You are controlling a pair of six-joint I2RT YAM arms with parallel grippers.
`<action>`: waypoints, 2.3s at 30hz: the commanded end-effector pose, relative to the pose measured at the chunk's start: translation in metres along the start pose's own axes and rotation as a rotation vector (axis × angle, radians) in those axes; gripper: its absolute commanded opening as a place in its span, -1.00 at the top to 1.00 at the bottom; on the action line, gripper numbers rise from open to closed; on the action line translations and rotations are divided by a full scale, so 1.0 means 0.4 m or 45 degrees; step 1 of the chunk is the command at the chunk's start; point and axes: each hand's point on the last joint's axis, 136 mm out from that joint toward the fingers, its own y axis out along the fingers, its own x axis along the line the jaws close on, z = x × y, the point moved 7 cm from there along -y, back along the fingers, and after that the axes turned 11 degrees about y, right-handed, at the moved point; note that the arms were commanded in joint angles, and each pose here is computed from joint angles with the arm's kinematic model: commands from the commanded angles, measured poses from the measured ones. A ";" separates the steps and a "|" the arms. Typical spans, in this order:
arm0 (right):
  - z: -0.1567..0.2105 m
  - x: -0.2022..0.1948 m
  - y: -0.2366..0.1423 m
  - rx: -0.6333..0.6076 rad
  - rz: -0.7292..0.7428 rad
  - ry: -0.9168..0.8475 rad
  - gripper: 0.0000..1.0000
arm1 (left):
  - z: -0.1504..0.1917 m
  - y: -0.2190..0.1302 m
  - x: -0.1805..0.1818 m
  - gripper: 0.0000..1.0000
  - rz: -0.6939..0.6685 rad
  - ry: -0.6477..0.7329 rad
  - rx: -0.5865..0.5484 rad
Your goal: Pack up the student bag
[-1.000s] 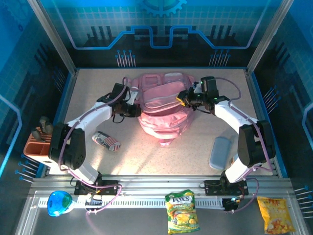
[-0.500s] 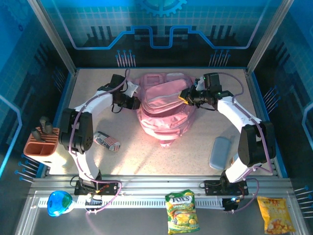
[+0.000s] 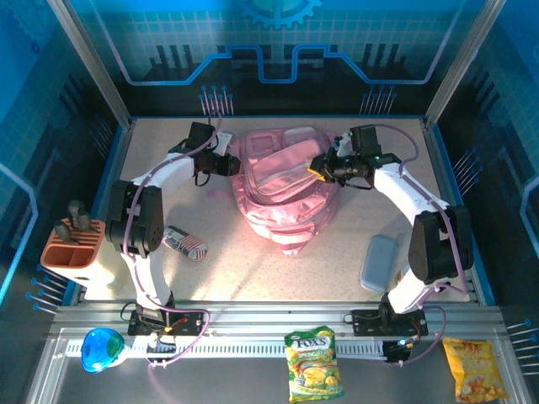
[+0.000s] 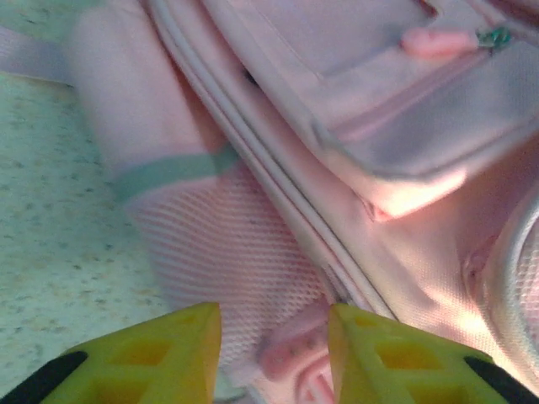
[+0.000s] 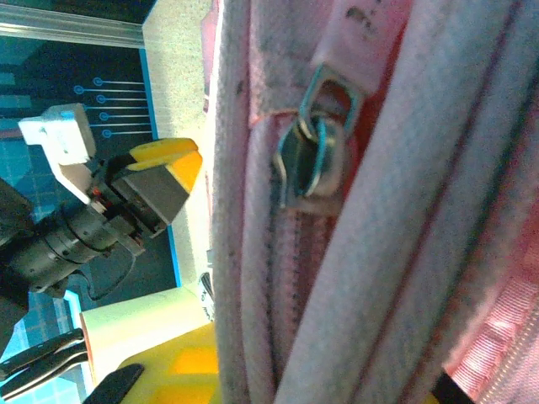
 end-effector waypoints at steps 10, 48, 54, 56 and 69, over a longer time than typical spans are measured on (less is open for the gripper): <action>-0.033 0.101 0.151 0.111 0.032 -0.178 0.93 | 0.083 -0.193 -0.041 -0.48 -0.112 -0.297 -0.102; 0.252 -0.492 -0.207 -0.514 1.226 0.308 -0.74 | 0.032 -0.310 -0.080 -0.99 -0.051 -0.296 -0.294; 0.203 -0.471 -0.128 -0.473 1.036 0.282 -0.68 | 0.022 -0.314 -0.098 -0.98 0.033 -0.266 -0.308; 0.170 -0.443 -0.108 -0.487 0.986 0.253 -0.68 | 0.015 -0.317 -0.104 -0.98 0.066 -0.260 -0.317; 0.056 -0.312 -0.134 -0.631 1.197 -0.110 -0.69 | -0.008 -0.315 -0.154 -0.98 0.156 -0.193 -0.279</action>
